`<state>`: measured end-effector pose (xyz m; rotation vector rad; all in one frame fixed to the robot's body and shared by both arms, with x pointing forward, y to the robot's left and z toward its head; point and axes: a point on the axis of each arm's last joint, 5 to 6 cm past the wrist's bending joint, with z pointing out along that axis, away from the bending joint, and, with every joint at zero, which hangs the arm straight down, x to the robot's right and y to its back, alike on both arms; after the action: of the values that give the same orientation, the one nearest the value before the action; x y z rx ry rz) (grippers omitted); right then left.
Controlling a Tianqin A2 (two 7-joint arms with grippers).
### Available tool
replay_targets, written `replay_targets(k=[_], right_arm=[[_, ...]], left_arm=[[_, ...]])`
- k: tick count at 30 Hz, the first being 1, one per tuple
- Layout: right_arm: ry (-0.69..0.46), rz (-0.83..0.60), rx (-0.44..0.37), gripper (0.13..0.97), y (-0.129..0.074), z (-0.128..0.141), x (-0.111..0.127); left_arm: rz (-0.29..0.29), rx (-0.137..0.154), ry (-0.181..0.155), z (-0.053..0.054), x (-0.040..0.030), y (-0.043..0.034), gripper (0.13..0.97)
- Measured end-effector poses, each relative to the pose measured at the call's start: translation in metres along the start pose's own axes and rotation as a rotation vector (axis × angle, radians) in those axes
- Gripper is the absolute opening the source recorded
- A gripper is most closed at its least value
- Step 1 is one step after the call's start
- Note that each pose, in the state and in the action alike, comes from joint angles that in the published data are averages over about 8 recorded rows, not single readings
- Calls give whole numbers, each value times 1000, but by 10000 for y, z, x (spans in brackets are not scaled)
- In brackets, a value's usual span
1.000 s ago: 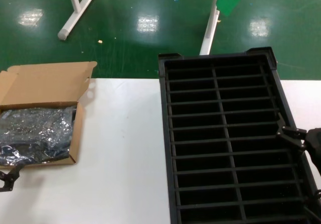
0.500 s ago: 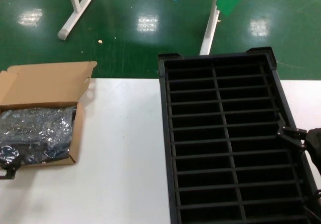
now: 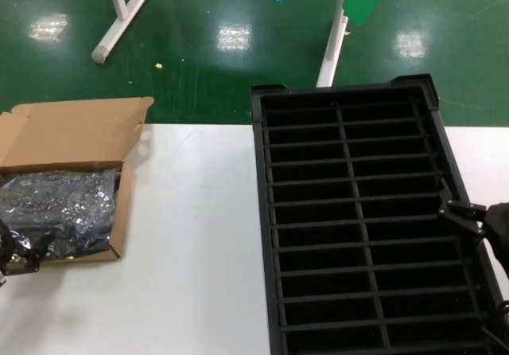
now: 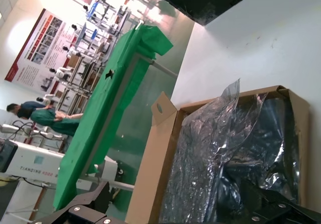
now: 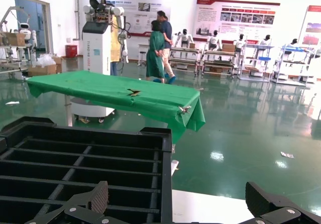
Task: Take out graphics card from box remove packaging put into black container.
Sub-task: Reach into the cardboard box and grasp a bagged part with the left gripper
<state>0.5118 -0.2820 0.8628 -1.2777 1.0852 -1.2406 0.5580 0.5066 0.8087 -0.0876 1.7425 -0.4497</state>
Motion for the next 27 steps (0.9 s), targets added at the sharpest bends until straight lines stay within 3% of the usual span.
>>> replay_targets(k=[8, 17, 27], right_arm=[[0, 0, 0, 966, 0, 0, 0], [0, 0, 0, 966, 0, 0, 0], [0, 0, 0, 966, 0, 0, 0]], left_arm=[[1, -9, 0, 5, -9, -14, 896], [4, -13, -1, -8, -29, -30, 760], [-1, -18, 4, -21, -24, -53, 526]])
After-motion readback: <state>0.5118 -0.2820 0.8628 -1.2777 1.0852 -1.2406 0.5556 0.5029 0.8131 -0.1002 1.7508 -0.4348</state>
